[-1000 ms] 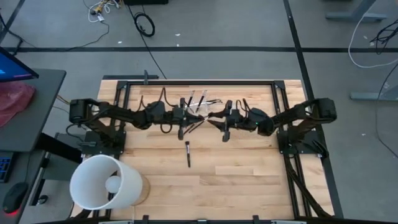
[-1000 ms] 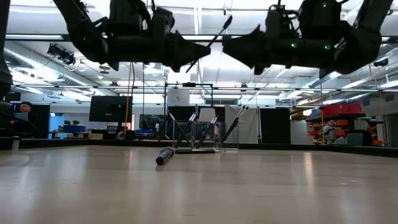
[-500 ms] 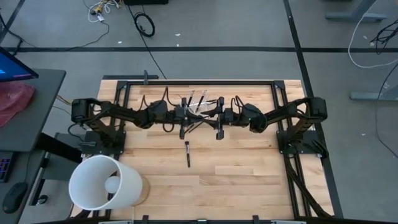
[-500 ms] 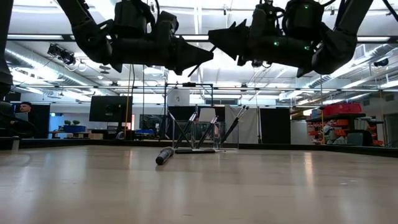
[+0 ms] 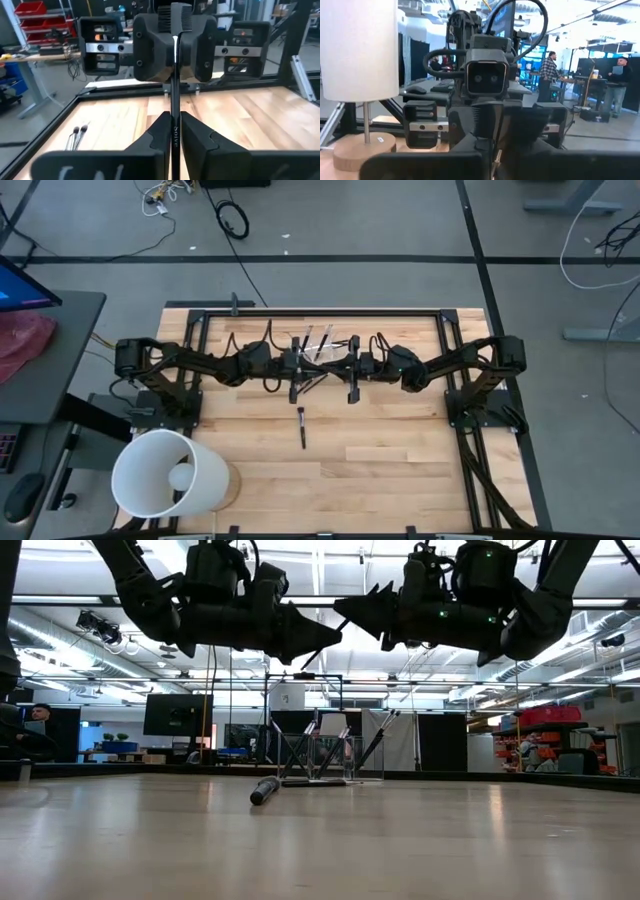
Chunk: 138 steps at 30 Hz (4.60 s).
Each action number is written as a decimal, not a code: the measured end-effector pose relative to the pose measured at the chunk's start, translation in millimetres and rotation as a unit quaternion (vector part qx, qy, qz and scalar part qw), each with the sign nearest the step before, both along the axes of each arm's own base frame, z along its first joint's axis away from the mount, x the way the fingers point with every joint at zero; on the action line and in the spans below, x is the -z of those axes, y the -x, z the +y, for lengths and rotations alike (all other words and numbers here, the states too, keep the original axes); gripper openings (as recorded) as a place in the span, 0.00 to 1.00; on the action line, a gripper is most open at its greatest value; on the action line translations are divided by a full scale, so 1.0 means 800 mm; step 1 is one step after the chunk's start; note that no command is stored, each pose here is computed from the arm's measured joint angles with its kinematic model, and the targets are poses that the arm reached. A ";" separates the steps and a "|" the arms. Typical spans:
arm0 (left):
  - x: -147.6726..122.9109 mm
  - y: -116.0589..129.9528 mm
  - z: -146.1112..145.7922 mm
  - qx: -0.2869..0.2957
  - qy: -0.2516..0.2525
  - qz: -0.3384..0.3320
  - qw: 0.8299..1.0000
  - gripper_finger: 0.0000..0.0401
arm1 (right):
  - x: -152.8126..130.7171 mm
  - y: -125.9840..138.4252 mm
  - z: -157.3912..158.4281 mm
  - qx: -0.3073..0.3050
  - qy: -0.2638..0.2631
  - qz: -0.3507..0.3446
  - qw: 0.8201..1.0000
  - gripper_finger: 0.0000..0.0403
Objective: Put items in baskets/containers
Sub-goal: Put the black lash brow brush into the transparent organizer, then put the black highlighter brush into the transparent organizer
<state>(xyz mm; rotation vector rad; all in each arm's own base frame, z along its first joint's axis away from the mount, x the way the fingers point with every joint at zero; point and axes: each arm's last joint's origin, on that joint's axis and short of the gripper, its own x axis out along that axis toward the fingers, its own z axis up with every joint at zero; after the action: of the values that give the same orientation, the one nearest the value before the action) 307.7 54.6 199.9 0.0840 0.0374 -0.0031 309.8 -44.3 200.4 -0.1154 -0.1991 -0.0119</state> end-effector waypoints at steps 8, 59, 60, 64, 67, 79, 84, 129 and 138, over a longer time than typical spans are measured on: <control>0.009 0.001 0.006 -0.091 -0.013 0.038 0.995 0.17 | 0.012 -0.001 -0.005 0.050 -0.014 0.050 0.997 0.02; 0.045 0.011 0.004 -0.175 0.095 0.178 0.964 0.32 | -0.010 -0.047 -0.083 0.225 -0.063 0.310 0.921 0.42; 0.047 0.012 0.002 -0.175 0.102 0.186 0.962 0.32 | -0.013 -0.048 -0.079 0.220 -0.061 0.307 0.924 0.43; 0.052 0.012 -0.011 -0.167 0.126 0.205 0.956 0.32 | -0.019 -0.052 -0.050 0.160 -0.043 0.310 0.936 0.43; 0.057 0.011 -0.024 -0.167 0.124 0.215 0.954 0.32 | -0.016 -0.056 -0.028 0.126 -0.035 0.325 0.937 0.42; 0.107 0.004 -0.047 -0.288 0.088 0.244 0.922 0.32 | -0.009 -0.058 0.015 0.082 -0.027 0.355 0.931 0.39; 0.123 0.003 -0.040 -0.303 0.111 0.251 0.912 0.32 | -0.009 -0.058 0.015 0.082 -0.027 0.355 0.931 0.39; 0.145 -0.017 -0.024 -0.253 0.166 0.172 0.937 0.05 | 0.119 0.037 0.010 0.127 -0.334 0.251 0.899 0.39; 0.137 -0.020 -0.023 -0.242 0.157 0.145 0.946 0.05 | 0.151 -0.003 -0.005 0.143 -0.384 0.230 0.883 0.39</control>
<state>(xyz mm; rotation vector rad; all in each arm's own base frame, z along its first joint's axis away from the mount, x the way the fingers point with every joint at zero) 323.9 36.1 90.2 -0.2481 0.3516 0.4694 312.3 -48.7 79.9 0.6469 0.3115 -0.3529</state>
